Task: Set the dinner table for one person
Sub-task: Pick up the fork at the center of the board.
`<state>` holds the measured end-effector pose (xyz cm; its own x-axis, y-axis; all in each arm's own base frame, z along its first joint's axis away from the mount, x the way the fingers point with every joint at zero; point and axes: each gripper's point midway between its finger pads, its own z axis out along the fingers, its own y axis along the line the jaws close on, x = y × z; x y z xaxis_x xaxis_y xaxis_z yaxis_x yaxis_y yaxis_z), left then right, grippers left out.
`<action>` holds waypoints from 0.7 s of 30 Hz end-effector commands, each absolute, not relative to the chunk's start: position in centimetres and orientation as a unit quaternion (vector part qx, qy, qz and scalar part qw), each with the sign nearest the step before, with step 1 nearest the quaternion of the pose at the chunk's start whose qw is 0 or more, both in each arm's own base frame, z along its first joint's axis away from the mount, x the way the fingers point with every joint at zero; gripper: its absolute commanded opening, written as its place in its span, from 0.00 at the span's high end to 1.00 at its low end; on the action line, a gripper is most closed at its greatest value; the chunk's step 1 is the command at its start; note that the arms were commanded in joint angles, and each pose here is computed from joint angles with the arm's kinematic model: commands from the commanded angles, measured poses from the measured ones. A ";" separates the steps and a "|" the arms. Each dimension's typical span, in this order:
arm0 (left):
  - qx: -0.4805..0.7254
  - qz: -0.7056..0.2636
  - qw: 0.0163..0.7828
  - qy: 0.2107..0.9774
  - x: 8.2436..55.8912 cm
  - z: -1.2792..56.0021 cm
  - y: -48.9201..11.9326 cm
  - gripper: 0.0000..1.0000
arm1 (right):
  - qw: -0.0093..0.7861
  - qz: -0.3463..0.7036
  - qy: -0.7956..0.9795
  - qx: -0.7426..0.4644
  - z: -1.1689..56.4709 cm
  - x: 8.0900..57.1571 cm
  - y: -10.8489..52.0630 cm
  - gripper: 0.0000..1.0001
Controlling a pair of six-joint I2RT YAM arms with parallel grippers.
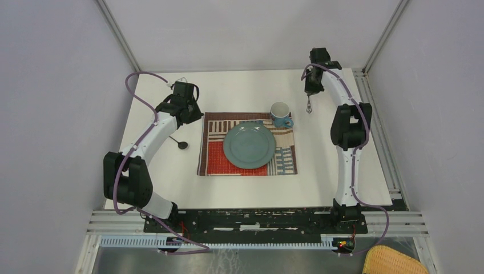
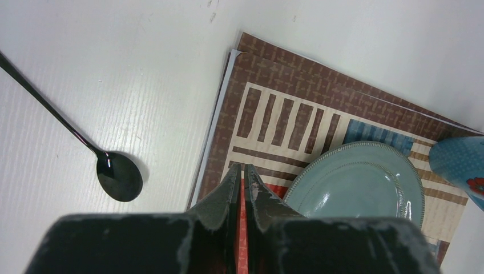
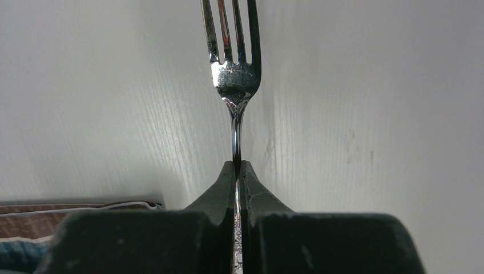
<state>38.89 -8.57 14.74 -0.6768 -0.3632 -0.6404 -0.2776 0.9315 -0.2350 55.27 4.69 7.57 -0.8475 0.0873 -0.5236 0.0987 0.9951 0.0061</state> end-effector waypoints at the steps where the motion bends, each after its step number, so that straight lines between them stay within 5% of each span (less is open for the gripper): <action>1: -0.171 -0.078 0.394 0.900 40.1 16.8 -8.9 0.88 | 0.342 -0.011 0.937 0.067 15.4 55.7 4.5 1.00; 21: -0.170 -0.107 0.403 0.893 39.4 16.9 -9.5 0.88 | 0.314 -0.031 0.942 0.115 17.2 45.3 3.7 1.00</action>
